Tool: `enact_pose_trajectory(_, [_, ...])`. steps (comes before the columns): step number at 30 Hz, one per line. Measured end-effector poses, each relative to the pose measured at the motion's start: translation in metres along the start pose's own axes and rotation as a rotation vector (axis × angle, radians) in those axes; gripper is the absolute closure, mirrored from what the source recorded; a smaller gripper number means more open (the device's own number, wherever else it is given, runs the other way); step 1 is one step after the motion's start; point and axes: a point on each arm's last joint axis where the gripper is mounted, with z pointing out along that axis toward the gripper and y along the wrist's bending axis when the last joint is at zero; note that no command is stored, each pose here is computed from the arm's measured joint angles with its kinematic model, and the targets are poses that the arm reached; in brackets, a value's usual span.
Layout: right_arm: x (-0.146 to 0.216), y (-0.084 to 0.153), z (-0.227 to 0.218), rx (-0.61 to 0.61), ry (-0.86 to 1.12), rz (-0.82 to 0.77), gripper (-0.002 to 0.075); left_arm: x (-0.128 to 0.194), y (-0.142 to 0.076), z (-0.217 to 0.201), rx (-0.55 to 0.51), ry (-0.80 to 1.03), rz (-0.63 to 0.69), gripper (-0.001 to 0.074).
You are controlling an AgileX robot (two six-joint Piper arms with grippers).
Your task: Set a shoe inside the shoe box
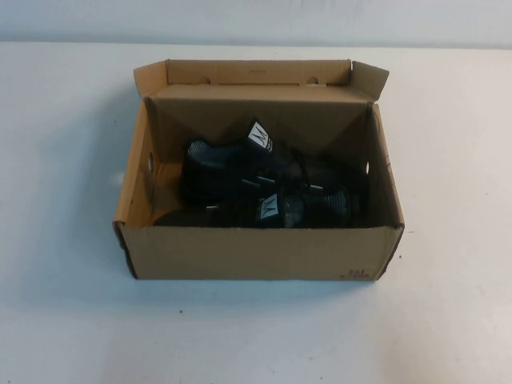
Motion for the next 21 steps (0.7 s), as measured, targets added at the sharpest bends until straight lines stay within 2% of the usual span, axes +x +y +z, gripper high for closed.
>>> enact_pose_trajectory(6, [0.033, -0.002, 0.002, 0.004, 0.078, 0.005, 0.0742, 0.0, 0.0, 0.0, 0.0, -0.001, 0.0, 0.0736])
enact_pose_trajectory(13, [0.046, 0.002, 0.0, -0.035, 0.219, 0.008, 0.0742, 0.0, 0.0, 0.0, 0.0, -0.001, 0.0, 0.0736])
enact_pose_trajectory(21, [0.048, -0.001, 0.0, 0.027, 0.234, 0.014, 0.0742, 0.0, 0.0, 0.0, 0.0, -0.001, 0.0, 0.0736])
